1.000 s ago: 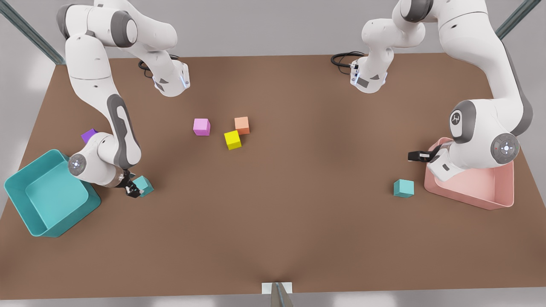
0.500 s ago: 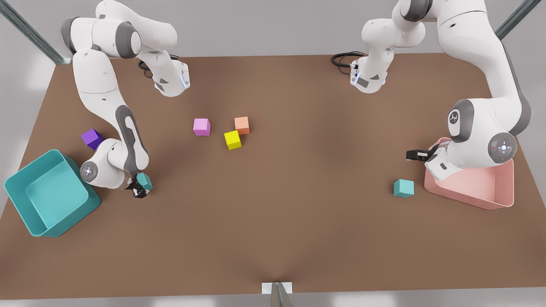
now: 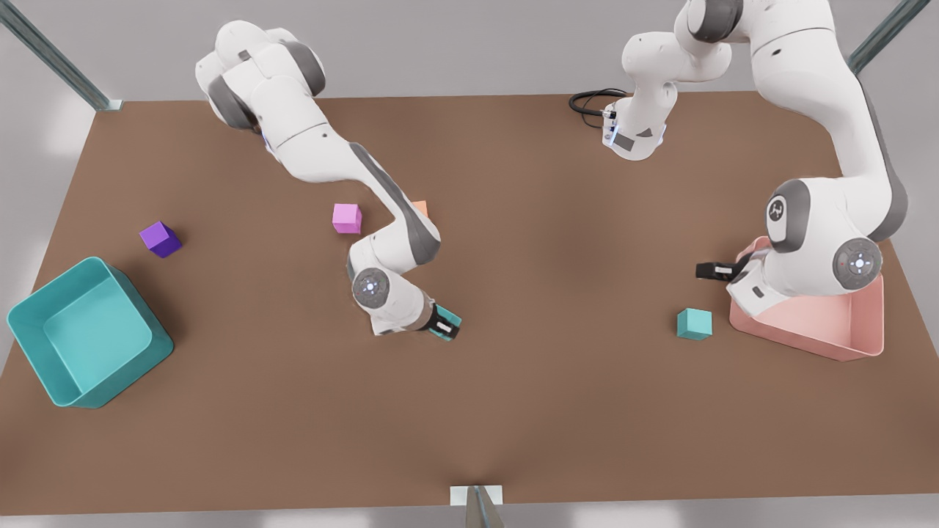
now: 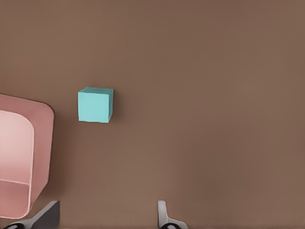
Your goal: Stack the two blue cubes on top of each other
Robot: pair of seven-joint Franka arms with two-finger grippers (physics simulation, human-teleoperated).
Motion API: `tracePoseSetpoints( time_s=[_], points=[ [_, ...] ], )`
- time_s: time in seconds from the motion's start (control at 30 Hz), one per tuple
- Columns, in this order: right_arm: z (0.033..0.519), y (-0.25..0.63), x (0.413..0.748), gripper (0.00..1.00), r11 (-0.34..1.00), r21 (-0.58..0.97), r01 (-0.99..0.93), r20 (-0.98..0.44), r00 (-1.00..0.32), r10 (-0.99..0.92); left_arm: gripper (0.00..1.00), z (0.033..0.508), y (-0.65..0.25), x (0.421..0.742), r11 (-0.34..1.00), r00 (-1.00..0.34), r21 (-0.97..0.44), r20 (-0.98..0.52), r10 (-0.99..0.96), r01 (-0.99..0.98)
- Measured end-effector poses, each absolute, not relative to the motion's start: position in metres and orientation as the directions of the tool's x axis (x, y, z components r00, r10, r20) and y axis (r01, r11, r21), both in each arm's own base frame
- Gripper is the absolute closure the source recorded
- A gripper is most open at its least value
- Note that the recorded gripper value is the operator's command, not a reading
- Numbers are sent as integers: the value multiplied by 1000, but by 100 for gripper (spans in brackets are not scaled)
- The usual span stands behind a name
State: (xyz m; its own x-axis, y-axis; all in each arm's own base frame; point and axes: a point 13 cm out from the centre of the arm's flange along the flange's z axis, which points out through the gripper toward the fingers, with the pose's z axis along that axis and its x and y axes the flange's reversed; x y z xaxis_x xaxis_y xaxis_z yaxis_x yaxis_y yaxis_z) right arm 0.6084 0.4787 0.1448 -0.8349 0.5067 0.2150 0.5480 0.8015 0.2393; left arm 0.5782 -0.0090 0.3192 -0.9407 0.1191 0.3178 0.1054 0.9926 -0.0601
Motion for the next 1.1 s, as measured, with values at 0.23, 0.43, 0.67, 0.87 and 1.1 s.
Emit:
tracePoseSetpoints(
  time_s=[0.23,0.43,0.67,0.87,1.1],
  points=[
    [75,546,586,0,720,223,657,123,-752,648,0,190,31,593,998,-930,-39,364,51,40],
    [60,556,595,0,598,249,762,123,-637,761,0,109,39,586,999,-954,-25,297,50,45],
    [87,558,608,0,452,272,850,172,-505,846,0,75,56,595,998,-973,-10,223,65,65],
    [127,543,630,0,345,288,893,206,-410,889,0,51,58,587,996,-970,-9,226,85,85],
    [209,270,736,0,222,130,966,116,-237,965,46,38,54,591,994,-971,-1,211,111,114]
  ],
)
